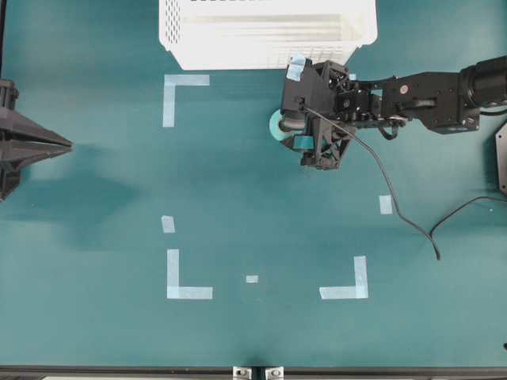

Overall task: Put the tape into the white basket.
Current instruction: 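Lower the right gripper around the tape roll and close on it, then lift the tape roll with the right gripper toward the white basket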

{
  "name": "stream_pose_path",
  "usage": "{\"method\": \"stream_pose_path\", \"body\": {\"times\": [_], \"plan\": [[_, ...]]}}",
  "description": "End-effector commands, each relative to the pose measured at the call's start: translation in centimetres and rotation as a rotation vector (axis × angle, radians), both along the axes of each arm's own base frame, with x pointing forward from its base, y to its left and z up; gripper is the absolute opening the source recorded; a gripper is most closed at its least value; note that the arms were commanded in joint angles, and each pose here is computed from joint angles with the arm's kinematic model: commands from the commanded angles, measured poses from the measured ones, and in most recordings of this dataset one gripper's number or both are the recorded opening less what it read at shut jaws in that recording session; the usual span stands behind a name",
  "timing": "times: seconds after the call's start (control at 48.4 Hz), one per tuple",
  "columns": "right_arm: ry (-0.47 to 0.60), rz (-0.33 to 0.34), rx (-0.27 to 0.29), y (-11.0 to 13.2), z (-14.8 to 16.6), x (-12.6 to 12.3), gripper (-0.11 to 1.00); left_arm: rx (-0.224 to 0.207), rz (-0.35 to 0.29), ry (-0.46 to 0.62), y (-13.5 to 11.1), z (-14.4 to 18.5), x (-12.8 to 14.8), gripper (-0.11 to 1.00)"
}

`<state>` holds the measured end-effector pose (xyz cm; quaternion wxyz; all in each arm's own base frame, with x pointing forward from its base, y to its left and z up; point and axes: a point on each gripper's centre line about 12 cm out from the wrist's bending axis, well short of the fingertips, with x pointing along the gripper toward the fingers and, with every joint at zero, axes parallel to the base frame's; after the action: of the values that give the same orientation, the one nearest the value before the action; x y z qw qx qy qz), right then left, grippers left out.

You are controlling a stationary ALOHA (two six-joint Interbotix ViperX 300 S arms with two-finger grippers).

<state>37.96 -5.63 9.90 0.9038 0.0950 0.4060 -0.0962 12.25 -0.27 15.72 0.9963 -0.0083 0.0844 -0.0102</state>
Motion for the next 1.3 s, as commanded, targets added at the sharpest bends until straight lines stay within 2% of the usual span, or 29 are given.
{"method": "stream_pose_path", "body": {"times": [0.0,0.805,1.28], "plan": [[-0.072,-0.001,-0.009,0.0,2.8,0.6,0.68,0.003,0.003,-0.012,0.0,0.5,0.1,-0.07],[-0.183,-0.006,-0.029,0.1,11.2,-0.8,0.68,0.004,0.003,-0.012,0.0,0.5,0.1,-0.07],[-0.216,-0.007,-0.049,-0.2,13.9,-0.9,0.68,0.004,0.004,-0.012,0.1,0.5,0.1,-0.07]]}}
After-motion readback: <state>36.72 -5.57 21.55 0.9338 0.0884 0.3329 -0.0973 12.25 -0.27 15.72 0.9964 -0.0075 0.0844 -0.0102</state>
